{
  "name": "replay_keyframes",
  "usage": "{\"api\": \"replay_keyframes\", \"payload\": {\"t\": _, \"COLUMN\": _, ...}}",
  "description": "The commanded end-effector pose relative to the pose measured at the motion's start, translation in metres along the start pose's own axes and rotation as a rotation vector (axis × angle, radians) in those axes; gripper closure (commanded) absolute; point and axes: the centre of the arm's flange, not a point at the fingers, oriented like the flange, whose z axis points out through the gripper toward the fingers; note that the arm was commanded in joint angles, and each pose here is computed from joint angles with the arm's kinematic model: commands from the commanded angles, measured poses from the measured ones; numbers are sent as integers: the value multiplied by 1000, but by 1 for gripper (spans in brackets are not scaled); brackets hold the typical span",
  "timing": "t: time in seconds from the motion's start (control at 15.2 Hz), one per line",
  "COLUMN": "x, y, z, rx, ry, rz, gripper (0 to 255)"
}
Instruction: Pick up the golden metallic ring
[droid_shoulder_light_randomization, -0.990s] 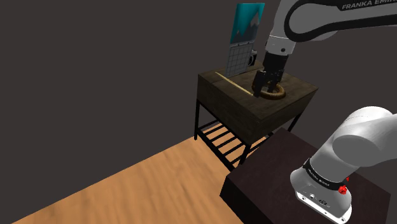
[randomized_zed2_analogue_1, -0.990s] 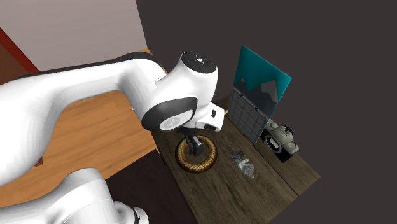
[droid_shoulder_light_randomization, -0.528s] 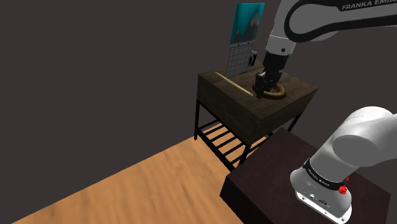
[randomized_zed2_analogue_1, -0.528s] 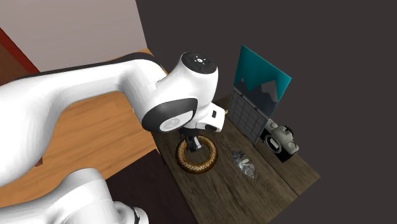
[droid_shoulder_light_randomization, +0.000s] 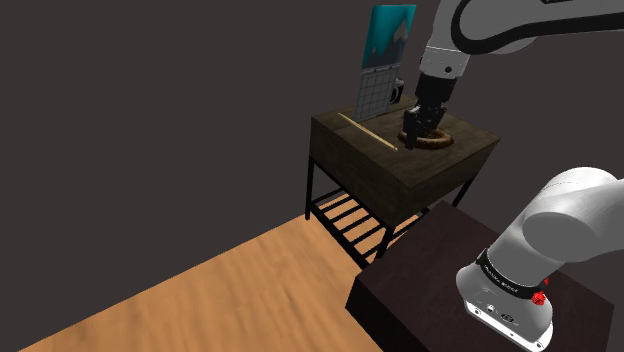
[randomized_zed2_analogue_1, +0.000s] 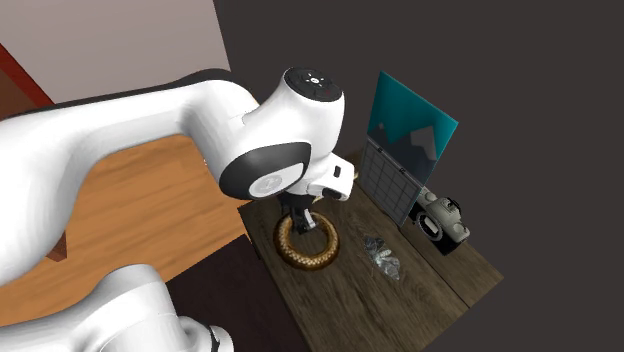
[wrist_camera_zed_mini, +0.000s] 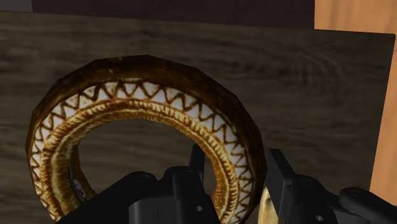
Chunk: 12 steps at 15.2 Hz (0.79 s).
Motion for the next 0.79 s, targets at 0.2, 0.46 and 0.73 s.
{"api": "replay_keyframes", "payload": {"t": 0.2, "x": -3, "y": -3, "z": -27, "rx": 0, "ry": -1, "rz": 0, "gripper": 255}}
{"api": "replay_keyframes", "payload": {"t": 0.46, "x": -5, "y": -6, "z": -47, "rx": 0, "ry": -1, "rz": 0, "gripper": 255}}
{"api": "replay_keyframes", "payload": {"t": 0.73, "x": -6, "y": -7, "z": -59, "rx": 0, "ry": -1, "rz": 0, "gripper": 255}}
